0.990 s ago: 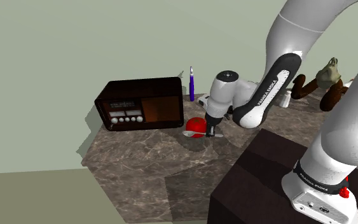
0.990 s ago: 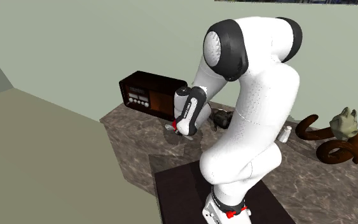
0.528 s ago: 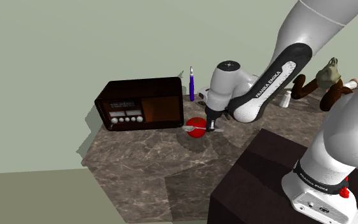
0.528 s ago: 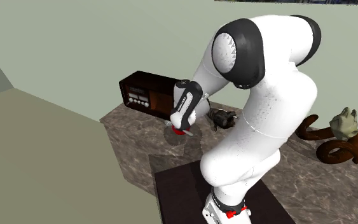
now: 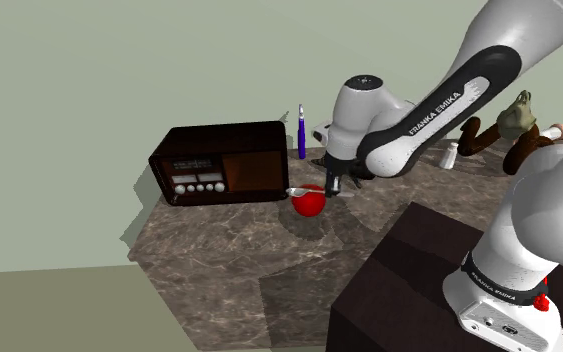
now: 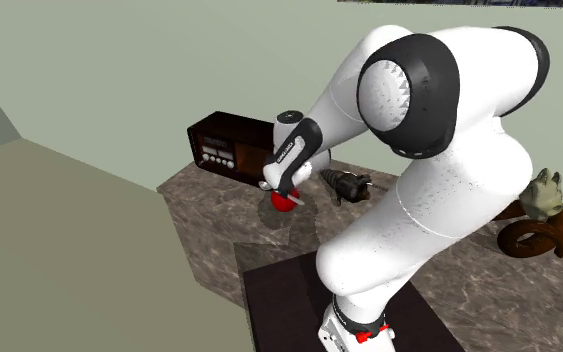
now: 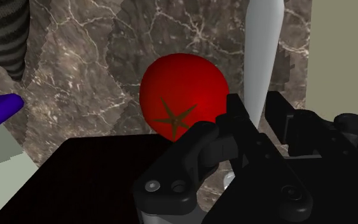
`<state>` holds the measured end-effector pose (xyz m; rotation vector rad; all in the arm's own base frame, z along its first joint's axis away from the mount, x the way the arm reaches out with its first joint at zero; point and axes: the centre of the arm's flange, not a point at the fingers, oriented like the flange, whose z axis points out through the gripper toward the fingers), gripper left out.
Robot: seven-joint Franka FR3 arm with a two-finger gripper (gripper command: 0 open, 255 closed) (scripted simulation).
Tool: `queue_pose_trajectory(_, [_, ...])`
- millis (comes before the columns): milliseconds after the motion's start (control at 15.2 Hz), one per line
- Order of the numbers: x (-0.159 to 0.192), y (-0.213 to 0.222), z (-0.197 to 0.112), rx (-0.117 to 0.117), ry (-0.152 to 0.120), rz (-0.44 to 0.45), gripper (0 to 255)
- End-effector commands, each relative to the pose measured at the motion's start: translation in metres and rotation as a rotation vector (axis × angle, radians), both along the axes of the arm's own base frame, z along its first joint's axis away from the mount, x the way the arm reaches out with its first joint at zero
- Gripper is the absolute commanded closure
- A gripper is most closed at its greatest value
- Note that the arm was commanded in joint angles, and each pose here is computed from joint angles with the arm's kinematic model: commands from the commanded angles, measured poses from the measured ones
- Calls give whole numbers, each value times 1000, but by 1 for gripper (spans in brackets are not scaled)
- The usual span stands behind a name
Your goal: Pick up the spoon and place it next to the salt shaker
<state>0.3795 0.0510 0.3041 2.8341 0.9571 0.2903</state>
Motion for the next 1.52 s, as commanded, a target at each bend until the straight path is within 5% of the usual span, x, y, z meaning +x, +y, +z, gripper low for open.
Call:
queue_pose_trajectory(0, [1,0,11,0,1,0,255])
queue_pose_trajectory(330, [1,0,33,0,1,0,255])
queue_pose_trajectory(1452, [-64,-215,34,0,1,0,255])
